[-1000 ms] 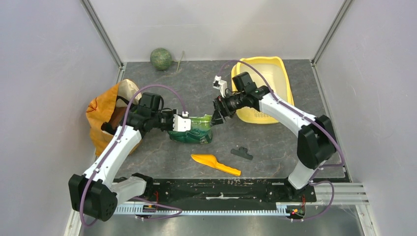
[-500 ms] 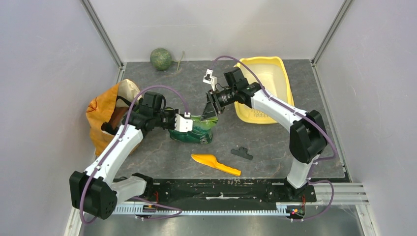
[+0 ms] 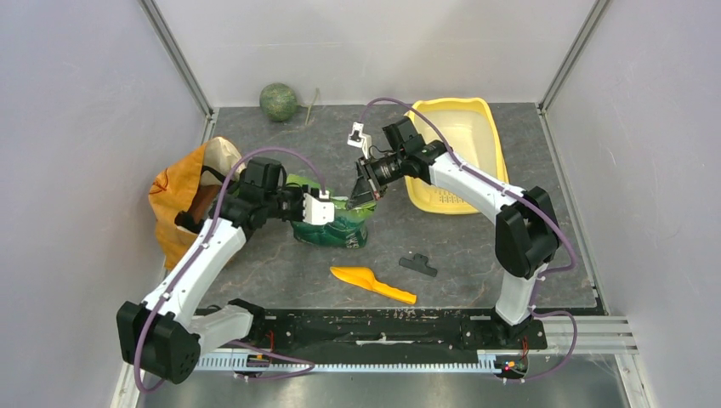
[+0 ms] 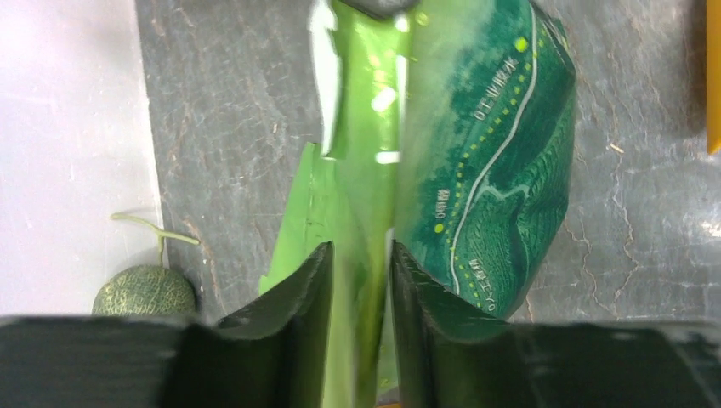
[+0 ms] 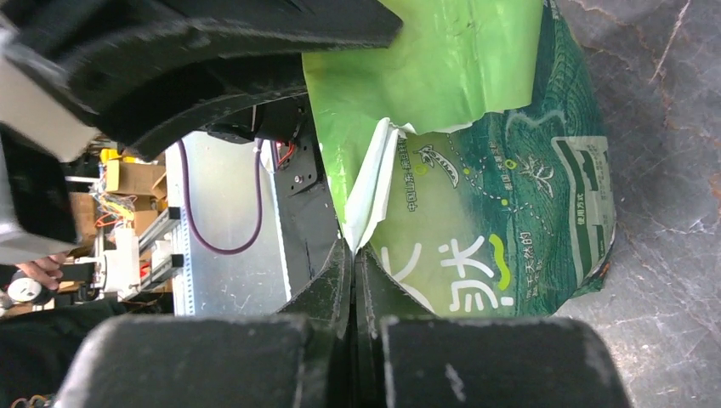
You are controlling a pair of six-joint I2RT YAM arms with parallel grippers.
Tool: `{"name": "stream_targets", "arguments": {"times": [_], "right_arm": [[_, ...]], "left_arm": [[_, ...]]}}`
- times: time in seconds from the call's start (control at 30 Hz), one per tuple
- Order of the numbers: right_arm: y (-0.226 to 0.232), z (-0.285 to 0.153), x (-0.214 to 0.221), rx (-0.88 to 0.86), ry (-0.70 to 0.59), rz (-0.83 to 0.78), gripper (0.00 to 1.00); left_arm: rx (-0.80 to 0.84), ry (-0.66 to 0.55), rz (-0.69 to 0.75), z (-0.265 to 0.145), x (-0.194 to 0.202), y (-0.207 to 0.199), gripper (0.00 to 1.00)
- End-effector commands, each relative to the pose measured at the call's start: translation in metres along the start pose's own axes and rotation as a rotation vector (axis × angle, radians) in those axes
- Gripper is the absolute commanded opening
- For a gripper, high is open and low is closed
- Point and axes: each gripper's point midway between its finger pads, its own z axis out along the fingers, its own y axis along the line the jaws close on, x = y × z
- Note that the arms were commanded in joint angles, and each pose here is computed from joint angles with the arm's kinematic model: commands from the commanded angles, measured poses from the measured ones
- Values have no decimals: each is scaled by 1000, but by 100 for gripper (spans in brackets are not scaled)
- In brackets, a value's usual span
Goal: Fill the litter box with clean litter
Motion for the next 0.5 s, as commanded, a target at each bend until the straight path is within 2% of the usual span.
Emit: {"name": "stream_targets", "arguments": {"times": [0.0, 0.1, 0.23, 0.47], "right_arm": [[12, -11, -23, 34, -43, -120, 0], [11, -15, -24, 74, -55, -176, 0], [9, -20, -20, 145, -59, -305, 0], [8, -31, -19, 268, -113, -515, 0]], "left_arm": [[-135, -7, -188, -35, -26, 41, 47], [-101, -5, -472, -60, -41, 45, 52], [-20, -18, -740, -83, -64, 46, 58], [159, 37, -1072, -79, -63, 55, 65]]}}
